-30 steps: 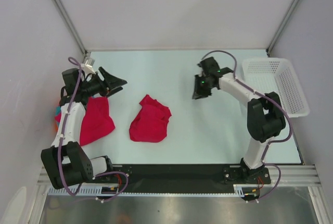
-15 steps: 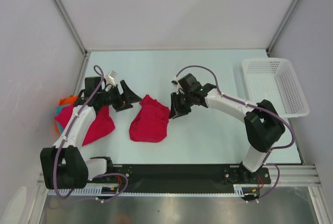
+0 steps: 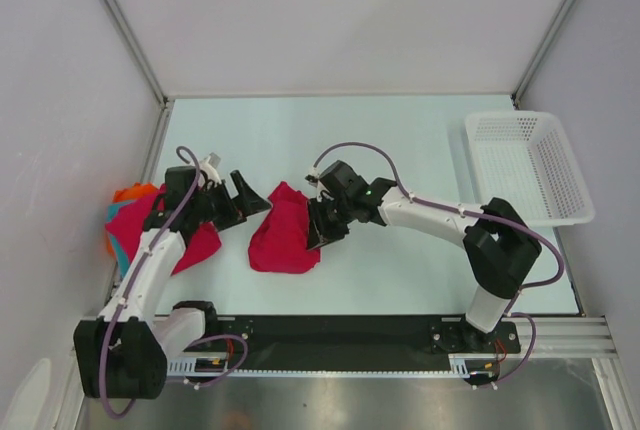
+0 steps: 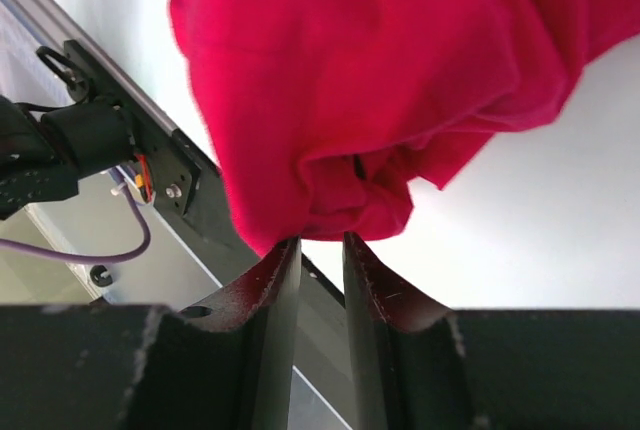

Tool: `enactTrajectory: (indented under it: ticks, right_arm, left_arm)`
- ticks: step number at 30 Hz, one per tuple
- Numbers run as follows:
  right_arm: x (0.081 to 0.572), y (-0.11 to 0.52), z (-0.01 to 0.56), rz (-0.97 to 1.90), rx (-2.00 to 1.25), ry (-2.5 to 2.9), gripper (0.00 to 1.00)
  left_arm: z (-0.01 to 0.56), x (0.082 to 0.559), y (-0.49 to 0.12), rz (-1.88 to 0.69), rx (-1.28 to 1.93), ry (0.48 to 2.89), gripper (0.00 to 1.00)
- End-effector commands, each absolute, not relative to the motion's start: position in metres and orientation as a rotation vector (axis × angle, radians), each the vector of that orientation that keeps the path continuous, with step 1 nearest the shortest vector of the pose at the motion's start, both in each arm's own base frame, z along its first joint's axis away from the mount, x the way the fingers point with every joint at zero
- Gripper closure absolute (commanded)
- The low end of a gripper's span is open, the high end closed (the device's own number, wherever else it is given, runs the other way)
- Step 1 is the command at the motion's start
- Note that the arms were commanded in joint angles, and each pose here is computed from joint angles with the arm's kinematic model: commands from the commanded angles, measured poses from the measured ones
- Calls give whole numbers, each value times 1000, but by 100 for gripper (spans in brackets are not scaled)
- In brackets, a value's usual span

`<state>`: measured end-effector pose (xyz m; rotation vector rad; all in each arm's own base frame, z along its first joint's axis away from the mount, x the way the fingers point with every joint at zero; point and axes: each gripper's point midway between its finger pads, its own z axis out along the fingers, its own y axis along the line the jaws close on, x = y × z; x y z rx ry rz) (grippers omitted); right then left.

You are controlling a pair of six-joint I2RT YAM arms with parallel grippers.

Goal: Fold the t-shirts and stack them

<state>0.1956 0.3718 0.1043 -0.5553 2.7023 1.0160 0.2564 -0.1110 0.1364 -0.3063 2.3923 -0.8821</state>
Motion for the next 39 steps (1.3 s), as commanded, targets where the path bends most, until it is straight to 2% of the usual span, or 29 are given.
enactTrajectory:
  ticks: [1, 4, 6, 11, 12, 15, 24, 32, 39]
  right_arm:
    - [212, 390, 133, 1051, -561, 2593, 71]
    - [214, 393, 136, 1054, -572, 2577, 71]
    - [216, 395, 139, 1070, -566, 2554, 71]
    - [212, 399, 132, 1129, -548, 2533, 71]
    - [211, 398, 132, 1138, -543, 2530, 71]
    - [205, 397, 124, 1161, -522, 2535, 72]
    - [194, 404, 115, 1233, -518, 2514, 72]
    - [179, 445, 96, 1292, -586, 2543, 72]
    - [171, 445, 73, 1274, -579, 2593, 73]
  left_arm:
    - [191, 261, -132, -1099, -229, 2170, 0]
    - [213, 254, -137, -1300, -231, 2077, 0]
    - [218, 256, -131, -1336, -261, 2046, 0]
    - [227, 266, -103, -1096, -316, 2092, 2]
    - [231, 268, -100, -1072, -312, 2090, 7]
    - [245, 278, -94, -1030, -325, 2066, 16]
    - [262, 263, -82, -882, -319, 2029, 17]
    - [235, 256, -82, -874, -328, 2105, 17]
    - [199, 255, -83, -893, -350, 2164, 17]
